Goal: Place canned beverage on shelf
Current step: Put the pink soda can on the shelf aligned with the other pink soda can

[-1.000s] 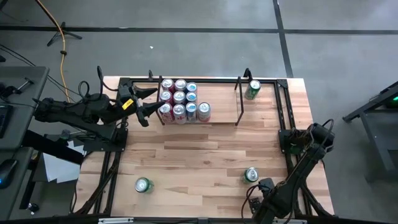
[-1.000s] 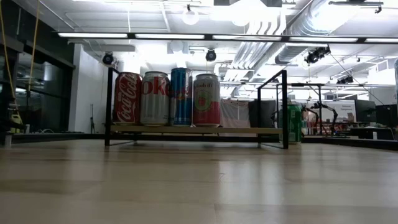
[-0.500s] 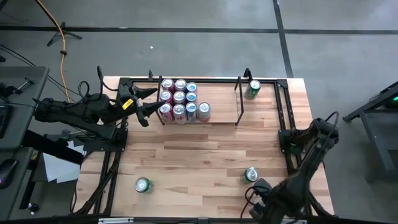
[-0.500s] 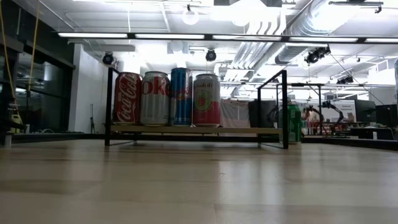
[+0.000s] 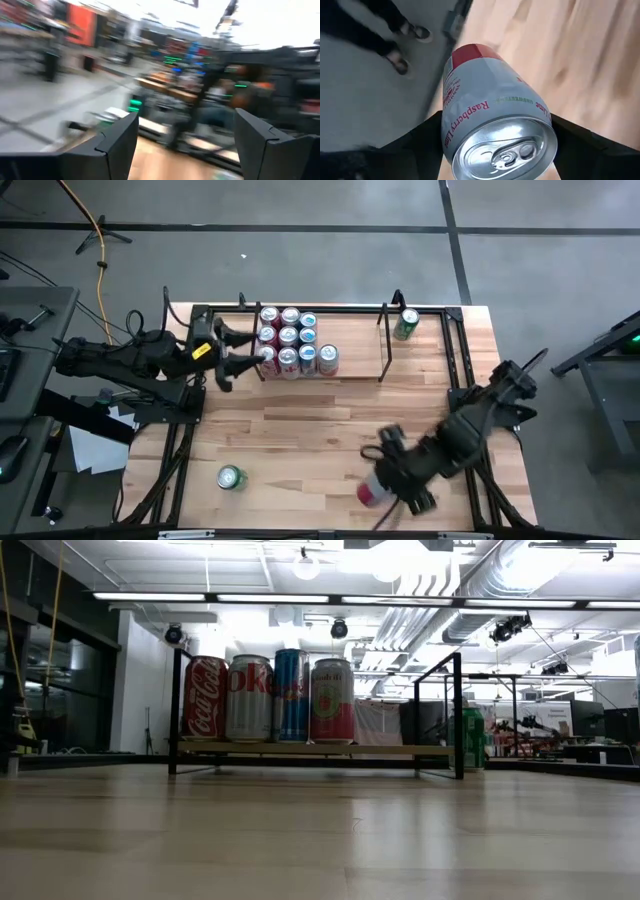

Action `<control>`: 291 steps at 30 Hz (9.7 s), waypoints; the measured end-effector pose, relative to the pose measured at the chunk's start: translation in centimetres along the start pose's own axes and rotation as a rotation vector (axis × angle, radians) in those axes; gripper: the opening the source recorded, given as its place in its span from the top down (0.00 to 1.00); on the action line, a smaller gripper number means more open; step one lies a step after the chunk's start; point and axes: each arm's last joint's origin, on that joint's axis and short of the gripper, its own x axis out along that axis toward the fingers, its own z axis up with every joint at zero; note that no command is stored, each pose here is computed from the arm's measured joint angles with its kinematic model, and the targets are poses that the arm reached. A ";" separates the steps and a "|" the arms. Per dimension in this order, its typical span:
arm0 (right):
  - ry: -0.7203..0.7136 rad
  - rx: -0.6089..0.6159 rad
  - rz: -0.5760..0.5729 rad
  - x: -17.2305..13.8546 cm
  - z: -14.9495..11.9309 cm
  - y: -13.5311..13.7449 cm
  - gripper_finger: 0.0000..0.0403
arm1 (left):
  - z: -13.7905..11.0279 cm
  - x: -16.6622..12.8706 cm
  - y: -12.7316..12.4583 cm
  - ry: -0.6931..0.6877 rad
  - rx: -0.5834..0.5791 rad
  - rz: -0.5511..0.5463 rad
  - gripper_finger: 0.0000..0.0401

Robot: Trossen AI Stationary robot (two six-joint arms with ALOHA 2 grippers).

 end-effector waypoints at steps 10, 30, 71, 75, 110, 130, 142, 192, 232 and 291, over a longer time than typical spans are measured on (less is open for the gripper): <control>0.061 -0.650 -0.297 2.1 3.0 -9.5 0.31 | -0.4 -0.1 -1.3 0.196 -0.376 -0.423 0.42; -0.065 -1.225 -0.496 1.6 6.1 -15.1 0.31 | -6.9 6.9 -1.5 0.512 -0.743 -0.181 0.42; -0.673 -0.908 -0.559 -2.8 9.3 -16.6 0.31 | -3.1 5.4 -2.1 0.654 -0.946 -0.733 0.42; -0.664 -0.892 -0.511 -2.5 9.1 -16.9 0.31 | -4.3 6.0 -2.9 0.716 -0.950 -0.733 0.42; -0.632 -0.832 -0.459 -2.0 8.8 -17.4 0.31 | -5.8 7.0 -3.5 0.666 -0.866 -0.667 0.19; -0.710 -0.898 -0.338 -2.1 8.8 -17.3 0.31 | -5.9 7.0 -3.6 0.732 -0.964 -0.648 0.08; -0.709 -0.889 -0.349 -2.2 8.7 -17.8 0.31 | -5.8 6.9 -4.0 0.679 -0.854 -0.713 0.26; -0.578 0.454 0.130 -3.3 4.3 -26.1 0.04 | -5.8 8.2 -2.9 0.547 0.124 -0.029 0.53; -0.094 0.400 -0.169 -2.9 -0.4 -24.8 0.30 | 2.2 3.2 -1.5 0.508 0.148 0.021 0.13; 0.167 0.497 -0.189 5.6 -6.4 -41.1 0.16 | 4.8 1.6 -1.0 0.261 0.086 0.161 0.13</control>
